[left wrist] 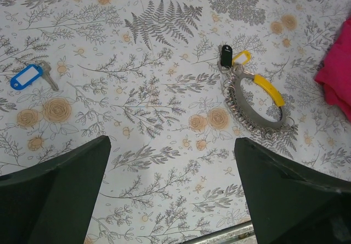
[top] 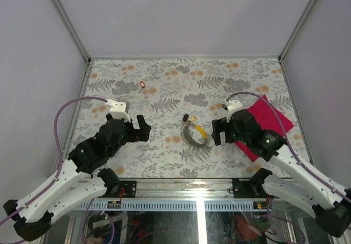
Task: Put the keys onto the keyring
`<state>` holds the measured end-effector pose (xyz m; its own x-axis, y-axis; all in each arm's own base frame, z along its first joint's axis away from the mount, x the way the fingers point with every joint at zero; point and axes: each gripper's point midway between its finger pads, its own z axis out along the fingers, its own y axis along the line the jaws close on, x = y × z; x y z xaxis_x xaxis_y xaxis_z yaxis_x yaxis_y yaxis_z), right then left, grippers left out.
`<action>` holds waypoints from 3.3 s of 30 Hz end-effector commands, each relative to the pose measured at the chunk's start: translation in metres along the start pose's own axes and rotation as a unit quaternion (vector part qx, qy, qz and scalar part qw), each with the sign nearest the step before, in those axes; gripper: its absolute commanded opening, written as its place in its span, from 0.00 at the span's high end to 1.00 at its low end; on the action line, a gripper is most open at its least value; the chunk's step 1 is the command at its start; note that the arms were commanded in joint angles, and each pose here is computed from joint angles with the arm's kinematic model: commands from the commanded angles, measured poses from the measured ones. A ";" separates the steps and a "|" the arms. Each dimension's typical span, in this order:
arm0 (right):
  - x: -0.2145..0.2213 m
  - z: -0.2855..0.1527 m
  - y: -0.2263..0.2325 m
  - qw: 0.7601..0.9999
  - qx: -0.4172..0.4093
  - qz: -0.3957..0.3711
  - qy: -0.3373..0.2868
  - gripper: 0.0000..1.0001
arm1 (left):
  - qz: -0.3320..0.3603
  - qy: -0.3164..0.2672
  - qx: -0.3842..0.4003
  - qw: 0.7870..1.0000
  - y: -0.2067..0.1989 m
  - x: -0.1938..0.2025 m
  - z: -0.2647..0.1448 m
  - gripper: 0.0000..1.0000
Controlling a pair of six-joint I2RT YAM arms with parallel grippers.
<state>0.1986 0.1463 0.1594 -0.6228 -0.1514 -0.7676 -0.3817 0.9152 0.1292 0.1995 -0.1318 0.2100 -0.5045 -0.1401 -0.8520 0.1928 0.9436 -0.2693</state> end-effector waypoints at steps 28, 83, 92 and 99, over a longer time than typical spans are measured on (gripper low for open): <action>0.047 0.105 0.043 0.974 -0.059 -0.033 0.216 0.30 | -0.010 -0.016 0.016 1.000 -0.011 -0.015 0.000 0.00; 0.096 0.103 0.233 0.910 -0.293 -0.056 0.288 0.14 | -0.009 -0.012 0.025 1.000 -0.014 -0.014 0.001 0.00; 0.078 0.104 0.210 0.934 -0.231 -0.110 0.248 0.14 | -0.009 -0.013 0.024 1.000 -0.014 -0.014 0.001 0.00; 0.071 0.097 0.179 0.952 -0.170 -0.128 0.221 0.27 | -0.008 -0.011 0.025 1.000 -0.014 -0.014 0.001 0.00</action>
<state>0.1400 0.3483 0.0393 -0.7112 -0.5889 -0.3839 -0.6998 0.6450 0.3069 0.1984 -0.1388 0.2032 -0.5350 -0.1177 -0.8366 0.2119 0.9399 -0.2677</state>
